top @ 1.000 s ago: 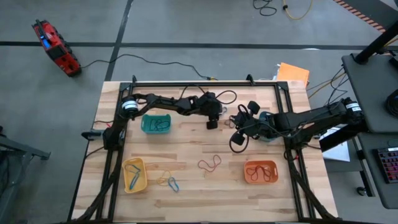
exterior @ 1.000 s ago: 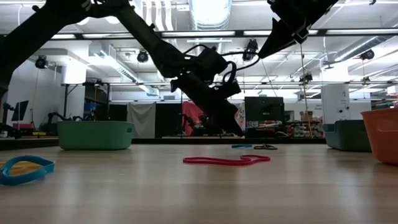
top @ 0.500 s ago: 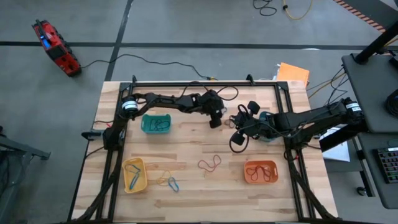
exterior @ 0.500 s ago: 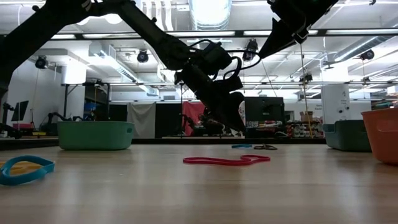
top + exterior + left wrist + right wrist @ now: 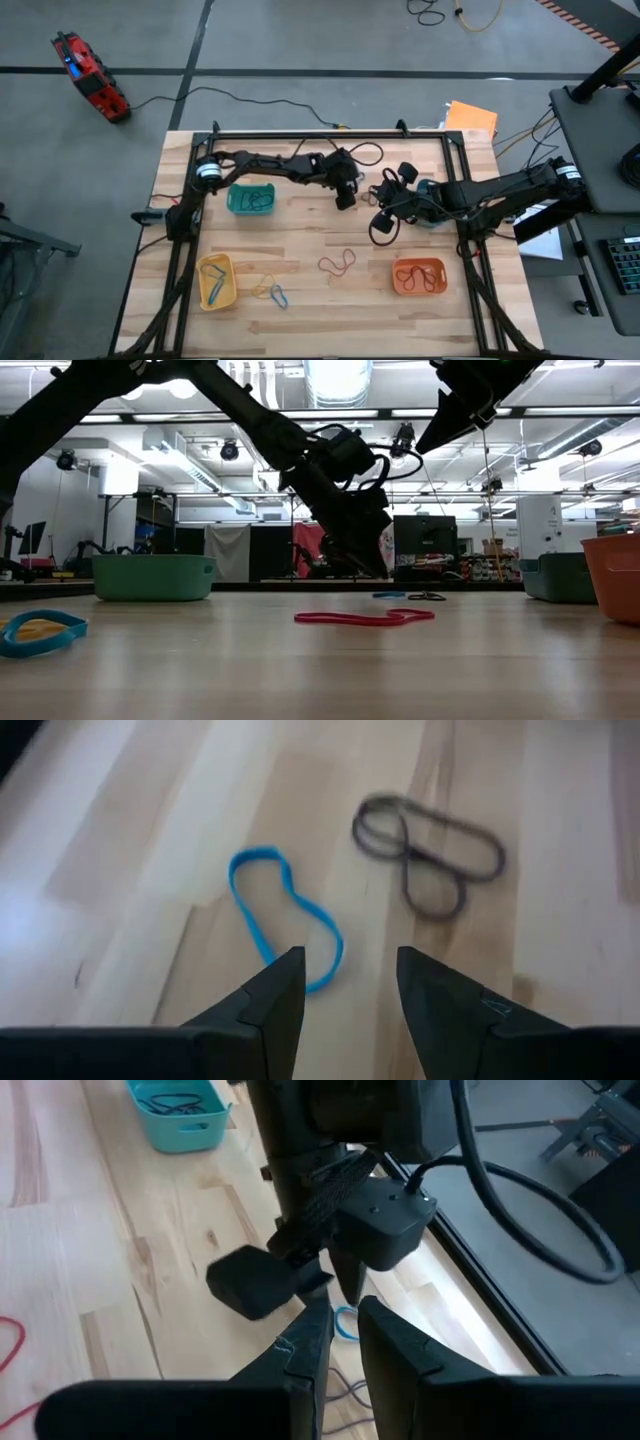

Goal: Sort rubber bands into baskets
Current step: Put the blue rubber band into the yellow bin

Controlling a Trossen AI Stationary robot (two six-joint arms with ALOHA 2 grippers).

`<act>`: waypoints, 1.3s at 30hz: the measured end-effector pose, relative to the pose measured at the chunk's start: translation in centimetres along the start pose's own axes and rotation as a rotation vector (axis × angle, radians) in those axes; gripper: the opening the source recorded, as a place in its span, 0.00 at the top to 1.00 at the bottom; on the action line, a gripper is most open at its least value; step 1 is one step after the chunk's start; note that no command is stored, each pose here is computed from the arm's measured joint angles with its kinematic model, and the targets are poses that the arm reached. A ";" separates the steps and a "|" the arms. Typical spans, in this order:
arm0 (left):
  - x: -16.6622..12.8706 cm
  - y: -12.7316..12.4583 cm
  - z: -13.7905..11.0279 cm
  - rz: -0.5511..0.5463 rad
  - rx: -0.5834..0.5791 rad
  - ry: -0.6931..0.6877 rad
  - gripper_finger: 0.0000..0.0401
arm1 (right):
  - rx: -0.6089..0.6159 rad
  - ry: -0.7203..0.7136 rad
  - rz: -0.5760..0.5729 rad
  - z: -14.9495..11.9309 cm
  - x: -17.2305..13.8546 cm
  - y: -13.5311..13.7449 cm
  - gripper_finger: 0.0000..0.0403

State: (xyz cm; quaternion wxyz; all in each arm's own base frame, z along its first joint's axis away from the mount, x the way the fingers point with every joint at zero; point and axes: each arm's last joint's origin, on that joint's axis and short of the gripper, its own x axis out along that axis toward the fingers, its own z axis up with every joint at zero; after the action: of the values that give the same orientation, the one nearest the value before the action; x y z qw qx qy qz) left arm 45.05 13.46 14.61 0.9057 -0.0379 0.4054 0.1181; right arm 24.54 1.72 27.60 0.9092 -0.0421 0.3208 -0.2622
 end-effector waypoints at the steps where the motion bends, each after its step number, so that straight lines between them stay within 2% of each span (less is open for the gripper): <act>1: -0.1 0.0 0.0 -0.002 0.000 0.025 0.64 | -0.003 0.002 0.000 0.0 0.0 0.0 0.88; 4: -0.5 0.0 0.3 -0.004 0.013 0.055 0.64 | -0.006 0.006 -0.001 -0.1 0.0 0.0 0.88; 9: -0.1 0.0 0.9 0.000 0.021 -0.029 0.64 | -0.014 0.005 -0.002 -0.1 0.0 0.0 0.88; 15: 0.6 -0.2 0.6 0.065 0.023 -0.027 0.64 | -0.014 0.005 -0.003 -0.1 0.0 0.0 0.88; 26: 0.6 -1.2 0.6 0.051 0.014 -0.027 0.65 | -0.017 0.005 -0.003 -0.1 0.0 0.0 0.88; 30: 0.6 -0.6 0.6 0.060 0.018 -0.033 0.73 | -0.015 0.005 -0.003 -0.1 0.0 0.0 0.88; 39: 0.6 -0.4 0.6 0.067 0.046 -0.026 0.97 | 0.002 0.005 -0.002 -0.1 0.0 0.0 0.88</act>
State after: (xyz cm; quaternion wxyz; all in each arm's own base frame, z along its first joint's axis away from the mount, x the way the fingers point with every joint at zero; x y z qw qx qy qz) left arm 45.96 13.31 14.51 0.9071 -0.0020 0.3971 0.1397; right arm 24.51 1.71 27.54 0.9082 -0.0406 0.3229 -0.2634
